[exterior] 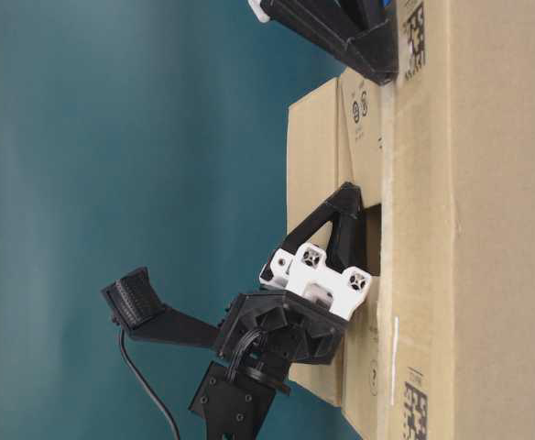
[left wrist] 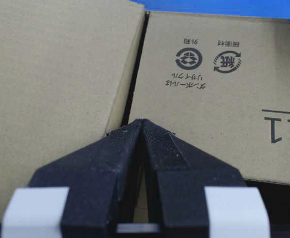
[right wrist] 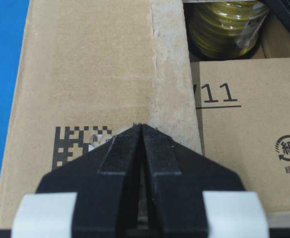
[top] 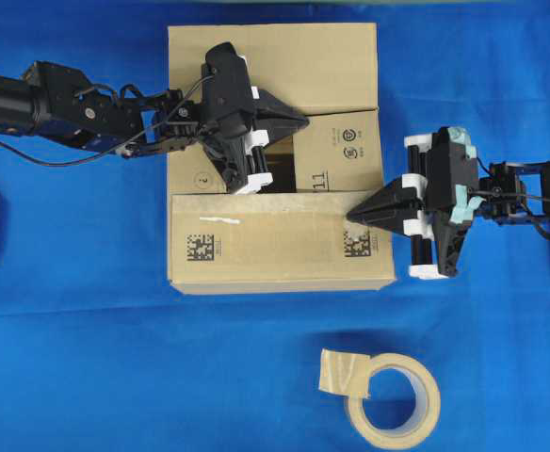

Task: Close the cardboard box.
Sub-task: 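Fold the front flap up and over with the right gripper, then lift the left gripper away toward the back flap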

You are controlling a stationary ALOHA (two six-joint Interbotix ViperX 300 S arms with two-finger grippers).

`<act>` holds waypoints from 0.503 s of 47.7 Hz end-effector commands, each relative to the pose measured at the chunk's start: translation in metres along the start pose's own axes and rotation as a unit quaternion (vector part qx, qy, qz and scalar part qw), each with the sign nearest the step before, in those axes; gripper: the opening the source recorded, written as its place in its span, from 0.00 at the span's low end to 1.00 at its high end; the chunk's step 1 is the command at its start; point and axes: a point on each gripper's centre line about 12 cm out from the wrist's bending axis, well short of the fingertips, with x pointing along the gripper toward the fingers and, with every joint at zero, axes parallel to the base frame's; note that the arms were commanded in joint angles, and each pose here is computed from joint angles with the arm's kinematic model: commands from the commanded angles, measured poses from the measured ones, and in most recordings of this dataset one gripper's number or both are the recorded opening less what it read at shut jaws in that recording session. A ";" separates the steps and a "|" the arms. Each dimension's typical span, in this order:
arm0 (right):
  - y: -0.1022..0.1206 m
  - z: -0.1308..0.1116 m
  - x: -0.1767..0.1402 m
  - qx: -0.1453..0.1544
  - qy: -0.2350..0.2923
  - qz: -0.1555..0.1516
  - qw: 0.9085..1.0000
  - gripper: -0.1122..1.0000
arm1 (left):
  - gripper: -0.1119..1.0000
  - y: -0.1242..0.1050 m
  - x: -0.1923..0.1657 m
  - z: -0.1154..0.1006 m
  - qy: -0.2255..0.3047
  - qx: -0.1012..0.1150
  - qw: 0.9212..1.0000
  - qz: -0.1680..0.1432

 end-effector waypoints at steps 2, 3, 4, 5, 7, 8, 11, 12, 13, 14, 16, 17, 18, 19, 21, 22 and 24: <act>-0.001 0.002 0.001 0.005 0.000 -0.002 1.000 0.10 | 0.10 0.001 -0.003 0.018 -0.024 0.000 1.000 0.001; 0.000 0.002 0.001 0.003 0.000 -0.001 1.000 0.10 | 0.10 0.001 -0.004 0.020 -0.026 0.000 1.000 0.001; 0.000 0.003 0.001 0.003 -0.002 -0.001 1.000 0.10 | 0.10 0.001 -0.005 0.022 -0.028 -0.001 1.000 0.001; 0.000 0.002 0.001 0.005 -0.001 -0.001 1.000 0.10 | 0.10 0.000 -0.006 0.025 -0.032 0.000 0.999 0.001; 0.000 0.002 0.001 0.004 -0.001 -0.001 1.000 0.10 | 0.10 0.000 -0.008 0.032 -0.039 0.001 0.999 0.000; -0.001 0.003 0.001 0.005 -0.001 -0.002 1.000 0.10 | 0.10 0.000 -0.009 0.036 -0.044 0.000 0.999 0.000; 0.000 0.003 0.000 0.004 -0.003 -0.001 1.000 0.10 | 0.10 0.000 -0.015 0.049 -0.057 0.002 0.998 0.000; -0.001 0.003 0.000 0.005 -0.003 -0.001 1.000 0.10 | 0.10 0.001 -0.017 0.056 -0.064 0.004 0.998 0.000; 0.000 0.004 0.000 0.004 -0.003 -0.001 1.000 0.10 | 0.10 0.001 -0.019 0.060 -0.067 0.003 0.998 0.001; 0.000 0.003 0.000 0.003 -0.002 -0.001 1.000 0.10 | 0.10 0.000 -0.021 0.063 -0.069 0.005 0.998 0.000; 0.000 0.003 0.000 0.004 -0.003 -0.001 1.000 0.10 | 0.10 0.002 -0.026 0.073 -0.077 0.005 0.997 0.001; 0.000 0.004 0.000 0.004 -0.003 -0.001 1.000 0.10 | 0.10 0.002 -0.028 0.077 -0.079 0.006 0.997 0.001; 0.000 0.004 0.000 0.004 -0.003 -0.001 1.000 0.10 | 0.10 0.002 -0.030 0.081 -0.082 0.006 0.997 0.001; 0.000 0.004 0.000 0.003 -0.003 0.000 1.000 0.10 | 0.10 0.004 -0.033 0.086 -0.084 0.006 0.996 0.003; 0.000 0.004 0.000 0.004 -0.003 -0.001 1.000 0.10 | 0.10 0.007 -0.040 0.097 -0.088 0.007 0.996 0.005; 0.000 0.004 0.000 0.004 -0.003 -0.001 1.000 0.10 | 0.10 0.008 -0.043 0.102 -0.089 0.007 0.996 0.006; 0.000 0.004 0.000 0.003 -0.004 0.000 1.000 0.10 | 0.10 0.013 -0.049 0.110 -0.091 0.006 0.996 0.010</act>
